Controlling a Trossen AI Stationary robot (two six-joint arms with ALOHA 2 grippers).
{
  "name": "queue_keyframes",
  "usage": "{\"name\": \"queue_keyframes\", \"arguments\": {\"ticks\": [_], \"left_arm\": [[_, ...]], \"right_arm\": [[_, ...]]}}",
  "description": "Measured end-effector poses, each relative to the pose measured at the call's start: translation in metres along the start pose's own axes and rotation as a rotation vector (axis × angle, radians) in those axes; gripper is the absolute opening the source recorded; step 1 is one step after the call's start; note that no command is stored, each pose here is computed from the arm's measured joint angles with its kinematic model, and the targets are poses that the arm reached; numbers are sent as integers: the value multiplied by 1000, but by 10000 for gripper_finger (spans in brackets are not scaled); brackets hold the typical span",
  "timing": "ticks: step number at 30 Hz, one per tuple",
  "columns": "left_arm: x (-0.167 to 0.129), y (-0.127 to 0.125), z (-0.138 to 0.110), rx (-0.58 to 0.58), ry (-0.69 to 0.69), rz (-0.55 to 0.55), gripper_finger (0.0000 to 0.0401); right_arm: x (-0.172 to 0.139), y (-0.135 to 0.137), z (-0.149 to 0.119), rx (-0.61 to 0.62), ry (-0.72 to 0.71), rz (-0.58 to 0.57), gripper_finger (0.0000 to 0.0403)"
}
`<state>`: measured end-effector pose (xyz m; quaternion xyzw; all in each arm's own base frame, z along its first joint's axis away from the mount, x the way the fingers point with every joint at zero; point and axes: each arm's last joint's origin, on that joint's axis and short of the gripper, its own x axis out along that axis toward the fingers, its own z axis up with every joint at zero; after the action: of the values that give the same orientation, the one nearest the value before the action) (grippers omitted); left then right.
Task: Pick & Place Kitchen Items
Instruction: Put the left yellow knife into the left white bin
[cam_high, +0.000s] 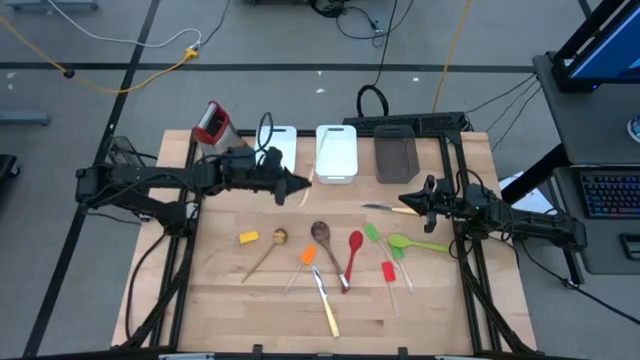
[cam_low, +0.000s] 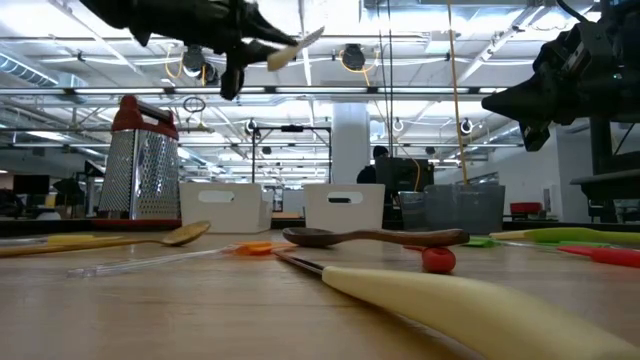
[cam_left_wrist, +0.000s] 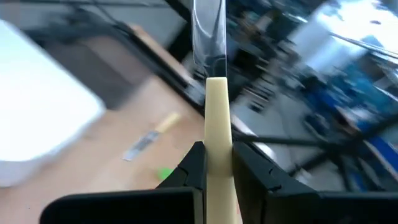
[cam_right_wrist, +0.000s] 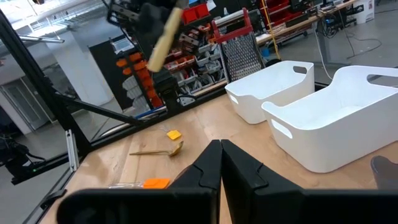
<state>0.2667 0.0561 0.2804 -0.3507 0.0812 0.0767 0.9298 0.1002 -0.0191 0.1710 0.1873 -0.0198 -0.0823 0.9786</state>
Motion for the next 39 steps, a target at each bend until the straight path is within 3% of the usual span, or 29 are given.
{"name": "queue_keyframes", "arguments": {"ticks": [6, 9, 16, 22, 34, 39], "left_arm": [[-11, 14, 6, -80, -61, 256, 39], [-19, 17, 9, -91, -22, 428, 39], [-31, -2, 41, -61, 5, 678, 39], [-24, 1, 54, -70, 140, 866, 39], [-2, 39, 73, -271, 478, 1073, 39], [9, 60, 73, -348, 573, 1071, 39]], "right_arm": [[0, 0, 0, 1, 0, 0, 4], [0, 0, 0, 0, 0, 0, 4], [0, 0, 0, -6, 0, 0, 4], [0, 0, 0, -6, 0, 0, 4], [0, 0, 0, -6, 0, 0, 4], [0, 0, 0, -6, 0, 0, 4]]}}
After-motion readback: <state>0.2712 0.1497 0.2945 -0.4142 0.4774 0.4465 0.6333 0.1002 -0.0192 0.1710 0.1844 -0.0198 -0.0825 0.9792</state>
